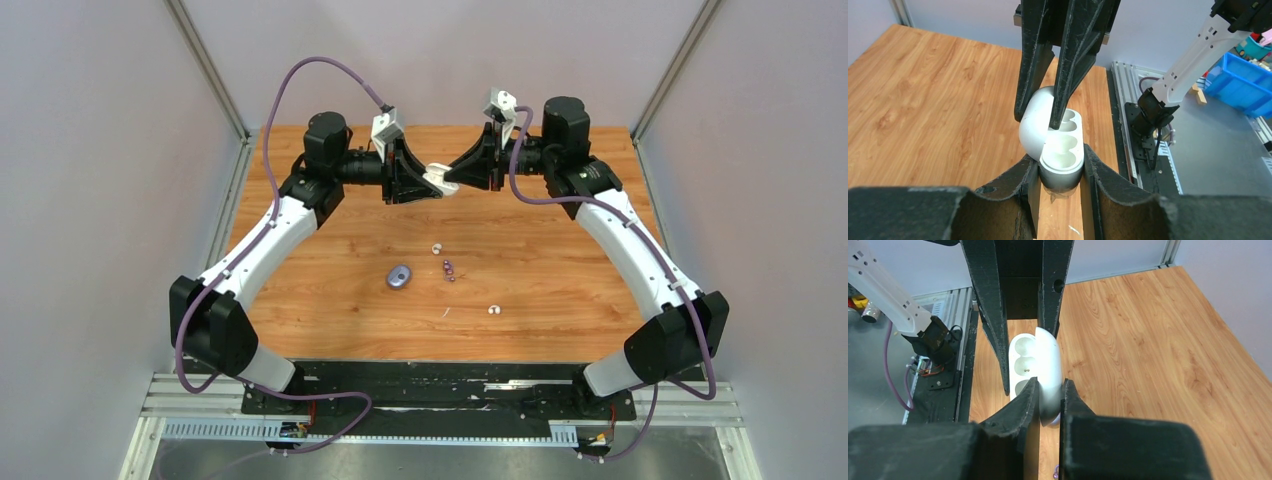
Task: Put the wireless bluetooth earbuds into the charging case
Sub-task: Open the charging case, then pick up the earbud from the center of the board.
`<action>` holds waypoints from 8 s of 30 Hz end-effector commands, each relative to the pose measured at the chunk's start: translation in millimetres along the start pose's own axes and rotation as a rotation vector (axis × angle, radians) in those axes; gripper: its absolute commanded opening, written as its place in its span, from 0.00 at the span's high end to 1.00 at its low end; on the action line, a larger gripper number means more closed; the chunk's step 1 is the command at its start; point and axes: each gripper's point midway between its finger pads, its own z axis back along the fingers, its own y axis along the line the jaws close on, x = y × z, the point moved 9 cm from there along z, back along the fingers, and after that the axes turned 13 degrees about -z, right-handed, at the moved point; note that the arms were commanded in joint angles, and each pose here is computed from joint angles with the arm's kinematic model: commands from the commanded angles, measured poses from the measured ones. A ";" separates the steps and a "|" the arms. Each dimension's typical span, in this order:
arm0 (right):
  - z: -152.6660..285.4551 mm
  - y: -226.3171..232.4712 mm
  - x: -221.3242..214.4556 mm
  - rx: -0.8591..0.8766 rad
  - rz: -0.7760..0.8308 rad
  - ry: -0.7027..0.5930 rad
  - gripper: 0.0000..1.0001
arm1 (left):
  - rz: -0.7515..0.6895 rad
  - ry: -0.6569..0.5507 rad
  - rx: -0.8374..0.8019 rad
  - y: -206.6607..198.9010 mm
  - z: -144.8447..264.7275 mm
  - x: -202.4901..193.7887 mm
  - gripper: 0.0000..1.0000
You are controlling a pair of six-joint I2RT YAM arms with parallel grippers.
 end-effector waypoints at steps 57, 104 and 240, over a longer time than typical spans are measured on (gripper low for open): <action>-26.4 47.5 3.5 0.045 0.369 0.205 1.00 | -0.183 0.352 0.009 -15.5 18.3 41.5 0.78; 20.1 9.1 -40.3 -0.131 -0.209 0.145 0.43 | -0.222 0.318 0.380 -24.6 37.8 32.3 1.00; 58.1 -9.3 -307.7 -0.091 0.106 0.880 0.71 | -0.144 0.438 0.457 -30.2 94.4 -10.3 1.00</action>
